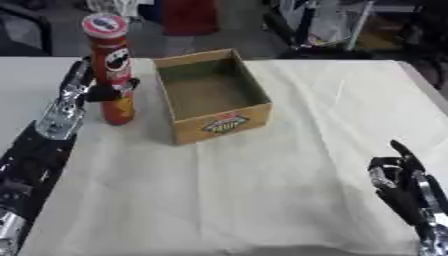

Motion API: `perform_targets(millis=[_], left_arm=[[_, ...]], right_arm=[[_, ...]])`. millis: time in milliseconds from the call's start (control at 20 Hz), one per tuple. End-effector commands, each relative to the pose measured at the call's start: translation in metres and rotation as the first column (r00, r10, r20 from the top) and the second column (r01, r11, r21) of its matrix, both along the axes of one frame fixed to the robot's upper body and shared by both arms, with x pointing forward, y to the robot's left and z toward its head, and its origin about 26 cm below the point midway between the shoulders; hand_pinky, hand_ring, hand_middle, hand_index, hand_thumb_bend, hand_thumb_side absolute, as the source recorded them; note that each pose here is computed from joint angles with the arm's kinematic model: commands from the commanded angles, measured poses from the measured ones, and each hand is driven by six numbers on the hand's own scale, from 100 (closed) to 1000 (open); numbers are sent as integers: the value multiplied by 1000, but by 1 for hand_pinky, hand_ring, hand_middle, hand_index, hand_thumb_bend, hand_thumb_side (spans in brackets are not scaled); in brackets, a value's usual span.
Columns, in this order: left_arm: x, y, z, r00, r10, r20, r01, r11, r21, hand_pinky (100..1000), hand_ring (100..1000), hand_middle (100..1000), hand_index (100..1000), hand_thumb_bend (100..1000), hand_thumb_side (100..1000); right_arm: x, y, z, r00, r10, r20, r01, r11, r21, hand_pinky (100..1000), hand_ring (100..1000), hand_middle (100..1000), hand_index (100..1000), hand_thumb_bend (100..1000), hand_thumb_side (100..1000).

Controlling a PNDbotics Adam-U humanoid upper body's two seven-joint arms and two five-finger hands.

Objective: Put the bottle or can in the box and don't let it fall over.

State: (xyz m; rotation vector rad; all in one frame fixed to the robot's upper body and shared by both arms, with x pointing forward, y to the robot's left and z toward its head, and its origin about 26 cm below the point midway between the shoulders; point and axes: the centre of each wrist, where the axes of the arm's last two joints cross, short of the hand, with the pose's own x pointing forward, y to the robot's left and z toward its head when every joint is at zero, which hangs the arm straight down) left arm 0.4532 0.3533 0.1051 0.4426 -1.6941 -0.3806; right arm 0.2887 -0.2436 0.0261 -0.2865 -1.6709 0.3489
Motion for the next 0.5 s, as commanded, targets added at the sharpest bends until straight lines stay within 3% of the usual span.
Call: perform_targets(millis=[50, 300, 500], left_arm=[[9, -12, 41, 991, -39, 124, 43, 999, -25, 907, 796, 364, 524, 270, 100], [18, -47, 77, 966, -130, 225, 147, 987, -62, 904, 794, 359, 518, 273, 100], [25, -79, 85, 948, -219, 230, 237, 970, -54, 905, 797, 364, 522, 270, 100]], right_arm=[[2, 0, 6, 1000, 7, 19, -7, 1000, 2, 744, 665, 666, 1000, 100, 499], [2, 1, 5, 1000, 13, 16, -13, 1000, 3, 744, 664, 666, 1000, 100, 499], [2, 3, 5, 1000, 20, 15, -21, 1000, 5, 744, 664, 666, 1000, 100, 500]])
